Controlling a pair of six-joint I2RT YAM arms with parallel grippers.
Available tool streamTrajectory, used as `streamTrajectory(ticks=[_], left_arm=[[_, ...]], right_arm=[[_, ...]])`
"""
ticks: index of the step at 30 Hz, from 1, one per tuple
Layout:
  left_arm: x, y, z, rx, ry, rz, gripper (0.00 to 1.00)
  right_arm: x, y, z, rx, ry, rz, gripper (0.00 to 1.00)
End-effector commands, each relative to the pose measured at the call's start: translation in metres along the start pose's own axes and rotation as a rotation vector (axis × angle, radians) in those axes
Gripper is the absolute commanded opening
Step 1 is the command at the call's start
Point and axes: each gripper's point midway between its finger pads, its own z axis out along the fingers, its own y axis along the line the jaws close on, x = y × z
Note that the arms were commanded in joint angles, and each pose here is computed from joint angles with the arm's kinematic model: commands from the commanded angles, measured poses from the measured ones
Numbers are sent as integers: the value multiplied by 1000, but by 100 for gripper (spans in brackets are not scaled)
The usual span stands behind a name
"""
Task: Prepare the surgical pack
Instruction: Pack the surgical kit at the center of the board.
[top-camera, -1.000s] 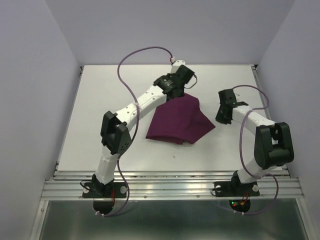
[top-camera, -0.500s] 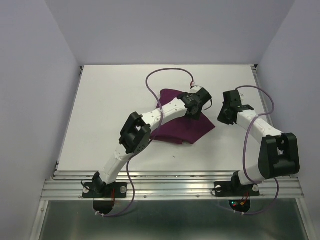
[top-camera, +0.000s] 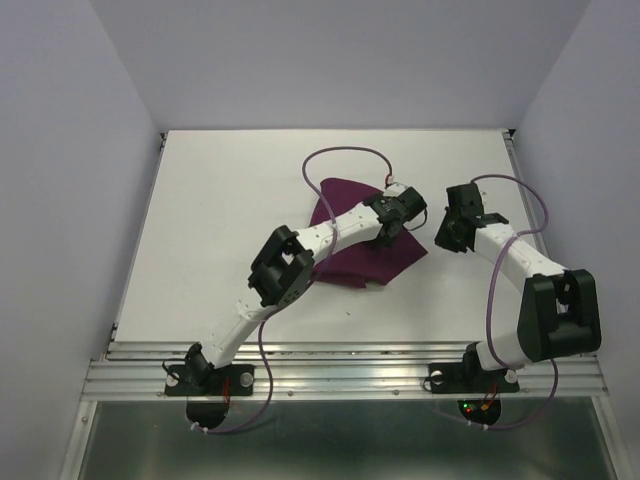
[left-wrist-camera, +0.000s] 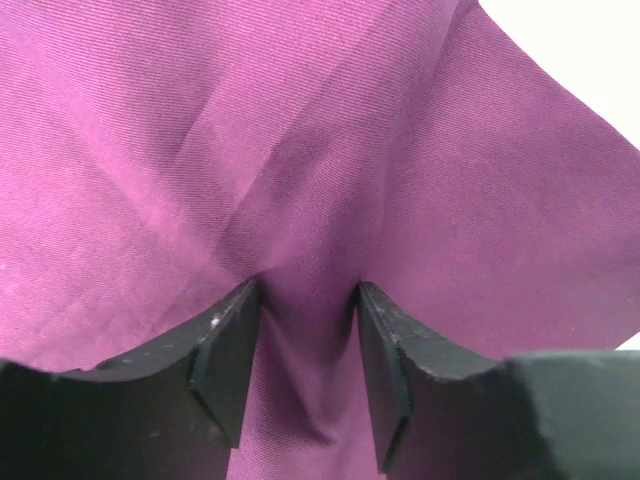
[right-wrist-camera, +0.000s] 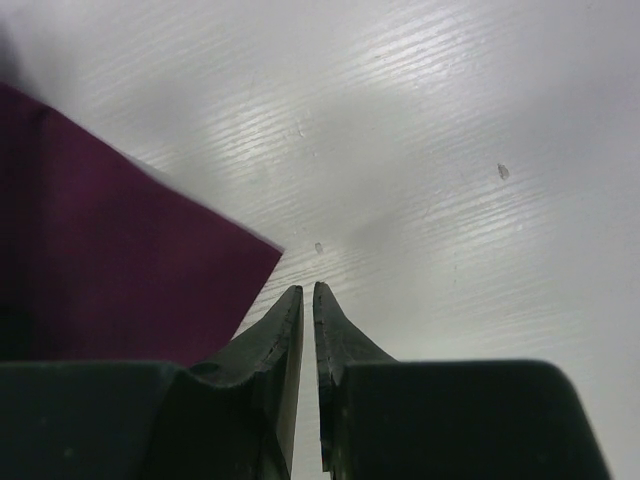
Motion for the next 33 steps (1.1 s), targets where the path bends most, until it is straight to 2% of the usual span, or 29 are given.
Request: streamTrajectory(ticks=[1, 3, 7, 8, 9, 10, 15, 18, 19, 23, 29, 33], left_arm=[[-2, -4, 0, -7, -8, -7, 49], [-1, -4, 3, -11, -4, -4, 45], [1, -9, 8, 1, -3, 7, 31], [4, -10, 11, 2, 6, 13, 20], [3, -11, 12, 7, 4, 16, 15], [5, -11, 14, 5, 11, 19, 0], [-11, -8, -2, 30, -19, -10, 0], [-27, -4, -27, 104, -51, -49, 0], [-46, 1, -42, 141, -101, -84, 0], [-60, 10, -57, 219, -122, -128, 0], [-67, 14, -57, 232, -131, -156, 0], [-66, 9, -51, 245, -122, -166, 0]], right_arm=[[-8, 5, -7, -41, -36, 23, 15], [-5, 6, -6, -47, -28, 26, 15], [5, 8, -4, -69, -4, 36, 15], [9, 9, -2, -81, 8, 36, 15], [12, 9, -2, -86, 15, 42, 15], [13, 11, -1, -96, 17, 45, 15], [19, 21, -1, -156, 40, 57, 14], [15, 33, -4, -212, 35, 79, 13], [15, 40, -7, -252, 43, 86, 12], [6, 69, -23, -397, 17, 125, 11], [11, 107, -48, -555, 13, 154, 9], [39, 127, -62, -621, 56, 148, 8]])
